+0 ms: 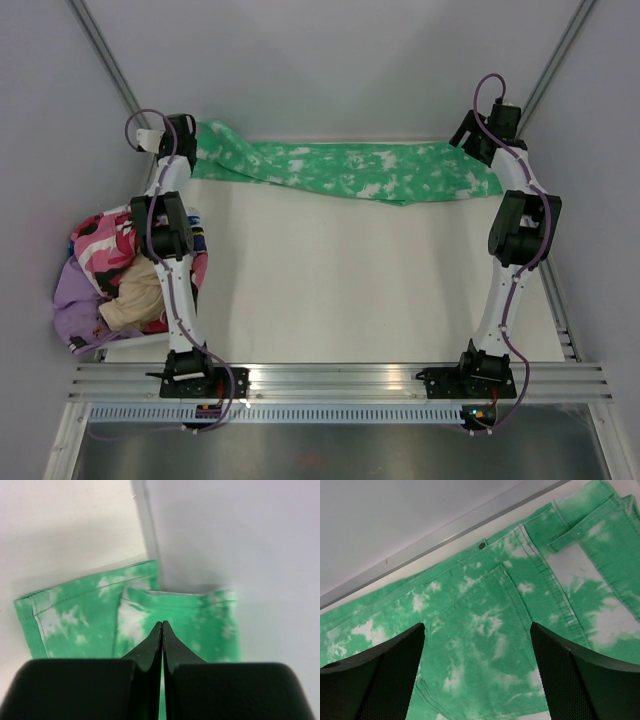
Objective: Fold and stack the trousers
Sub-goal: Fold the trousers
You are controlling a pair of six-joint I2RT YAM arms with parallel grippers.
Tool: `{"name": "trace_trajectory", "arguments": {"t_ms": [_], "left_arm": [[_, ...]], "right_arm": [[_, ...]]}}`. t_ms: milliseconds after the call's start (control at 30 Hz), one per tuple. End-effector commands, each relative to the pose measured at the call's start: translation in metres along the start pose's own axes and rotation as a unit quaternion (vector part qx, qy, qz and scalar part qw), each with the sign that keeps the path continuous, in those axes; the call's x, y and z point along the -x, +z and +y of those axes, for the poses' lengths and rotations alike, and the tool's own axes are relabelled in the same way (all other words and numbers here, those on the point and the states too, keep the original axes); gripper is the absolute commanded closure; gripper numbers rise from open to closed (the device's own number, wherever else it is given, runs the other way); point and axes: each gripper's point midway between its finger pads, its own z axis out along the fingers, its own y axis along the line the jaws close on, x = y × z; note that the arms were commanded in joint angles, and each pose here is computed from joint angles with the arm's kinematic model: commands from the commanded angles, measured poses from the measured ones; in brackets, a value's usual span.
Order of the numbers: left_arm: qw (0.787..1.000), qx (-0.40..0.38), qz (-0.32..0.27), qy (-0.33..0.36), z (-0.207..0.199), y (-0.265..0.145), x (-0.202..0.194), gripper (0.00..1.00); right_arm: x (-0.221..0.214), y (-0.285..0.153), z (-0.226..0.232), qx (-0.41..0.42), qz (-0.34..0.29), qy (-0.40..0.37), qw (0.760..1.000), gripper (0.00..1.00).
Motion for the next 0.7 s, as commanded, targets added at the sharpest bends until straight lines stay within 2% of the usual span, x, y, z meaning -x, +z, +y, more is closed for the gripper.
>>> {"name": "trace_trajectory", "arguments": {"t_ms": [0,100,133,167,200,233,267,300,333,367,433,467,667], "left_arm": [[0.999,-0.018,-0.046,0.022,-0.044,-0.044,0.053,0.98],[0.997,-0.061,-0.005,0.054,-0.065,-0.054,0.041,0.98],[0.993,-0.090,0.026,0.066,-0.078,-0.061,0.028,0.98],[0.991,-0.091,0.040,0.085,-0.075,-0.059,0.019,0.98],[0.989,-0.104,0.049,0.095,-0.089,-0.067,0.014,0.98],[0.988,-0.071,0.070,0.122,-0.075,-0.071,-0.005,0.98],[0.988,-0.052,0.075,0.128,-0.066,-0.069,-0.014,0.98],[0.988,-0.032,0.080,0.127,-0.055,-0.070,-0.020,0.98],[0.988,-0.010,0.090,0.123,-0.043,-0.073,-0.032,0.98],[0.989,0.029,0.099,0.101,-0.024,-0.075,-0.041,0.98],[0.990,0.082,0.089,0.073,0.009,-0.080,-0.049,0.98],[0.989,0.098,0.087,0.070,0.027,-0.079,-0.053,0.98],[0.990,0.110,0.079,0.046,0.034,-0.070,-0.055,0.98]], "right_arm": [[0.005,0.001,-0.004,-0.022,-0.014,0.007,1.000,0.07],[0.008,-0.005,-0.019,-0.066,-0.018,0.030,0.997,0.07],[0.005,-0.008,-0.029,-0.092,-0.014,0.047,0.995,0.07],[0.003,-0.009,-0.037,-0.100,-0.011,0.084,0.991,0.08],[-0.003,-0.010,-0.036,-0.092,0.002,0.098,0.991,0.11],[-0.014,-0.012,-0.040,-0.096,0.013,0.107,0.990,0.15],[-0.020,-0.014,-0.042,-0.101,0.019,0.110,0.989,0.24],[-0.034,-0.014,-0.048,-0.108,0.030,0.109,0.988,0.29],[-0.040,-0.015,-0.049,-0.111,0.035,0.110,0.987,0.34],[-0.044,-0.015,-0.052,-0.118,0.038,0.108,0.986,0.44],[-0.054,-0.015,-0.060,-0.133,0.047,0.103,0.985,0.55],[-0.056,-0.015,-0.062,-0.138,0.048,0.099,0.984,0.57],[-0.073,-0.005,-0.082,-0.182,0.073,0.084,0.977,0.66]]}}
